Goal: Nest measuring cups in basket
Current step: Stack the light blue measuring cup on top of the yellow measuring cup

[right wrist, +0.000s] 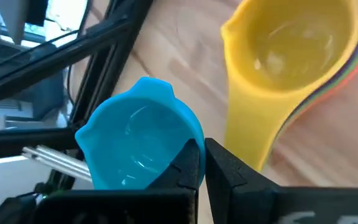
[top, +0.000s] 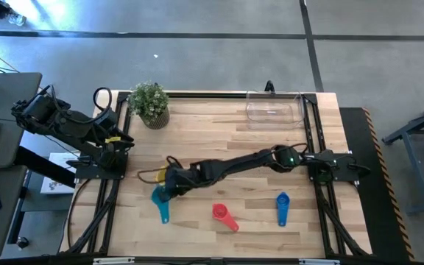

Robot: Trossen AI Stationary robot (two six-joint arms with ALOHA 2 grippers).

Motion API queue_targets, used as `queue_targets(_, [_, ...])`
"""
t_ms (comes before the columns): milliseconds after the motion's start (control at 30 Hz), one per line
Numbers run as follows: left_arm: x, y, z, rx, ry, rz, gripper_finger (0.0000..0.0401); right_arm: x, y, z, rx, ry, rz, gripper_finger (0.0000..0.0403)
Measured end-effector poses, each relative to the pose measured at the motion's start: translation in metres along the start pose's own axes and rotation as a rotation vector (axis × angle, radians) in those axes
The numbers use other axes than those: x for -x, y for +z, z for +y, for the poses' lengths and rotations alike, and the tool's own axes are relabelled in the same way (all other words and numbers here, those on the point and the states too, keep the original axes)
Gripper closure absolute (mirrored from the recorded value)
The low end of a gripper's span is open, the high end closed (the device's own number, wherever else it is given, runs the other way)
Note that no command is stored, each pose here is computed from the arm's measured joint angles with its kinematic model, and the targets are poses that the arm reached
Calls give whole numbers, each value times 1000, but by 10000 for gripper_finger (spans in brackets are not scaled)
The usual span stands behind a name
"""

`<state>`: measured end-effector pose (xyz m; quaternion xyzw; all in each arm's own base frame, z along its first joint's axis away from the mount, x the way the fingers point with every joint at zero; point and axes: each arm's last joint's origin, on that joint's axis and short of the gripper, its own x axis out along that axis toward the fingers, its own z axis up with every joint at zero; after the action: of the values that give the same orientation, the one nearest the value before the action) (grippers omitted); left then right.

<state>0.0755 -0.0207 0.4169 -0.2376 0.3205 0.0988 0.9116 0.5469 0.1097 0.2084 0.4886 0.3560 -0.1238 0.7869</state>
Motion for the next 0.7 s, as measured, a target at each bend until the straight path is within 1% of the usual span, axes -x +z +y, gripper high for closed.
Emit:
queue_targets(267, [0, 0, 0, 10, 0, 1, 311, 9, 41, -20, 24, -76, -25, 402])
queue_targets(400, [0, 0, 0, 11, 0, 1, 311, 13, 56, -30, 25, -100, -3, 402])
queue_targets(567, [0, 0, 0, 11, 1, 0, 311, 15, 65, -36, 32, -95, 46, 402])
queue_targets(700, [0, 0, 0, 11, 1, 0, 311, 15, 64, -37, 43, -101, 52, 402])
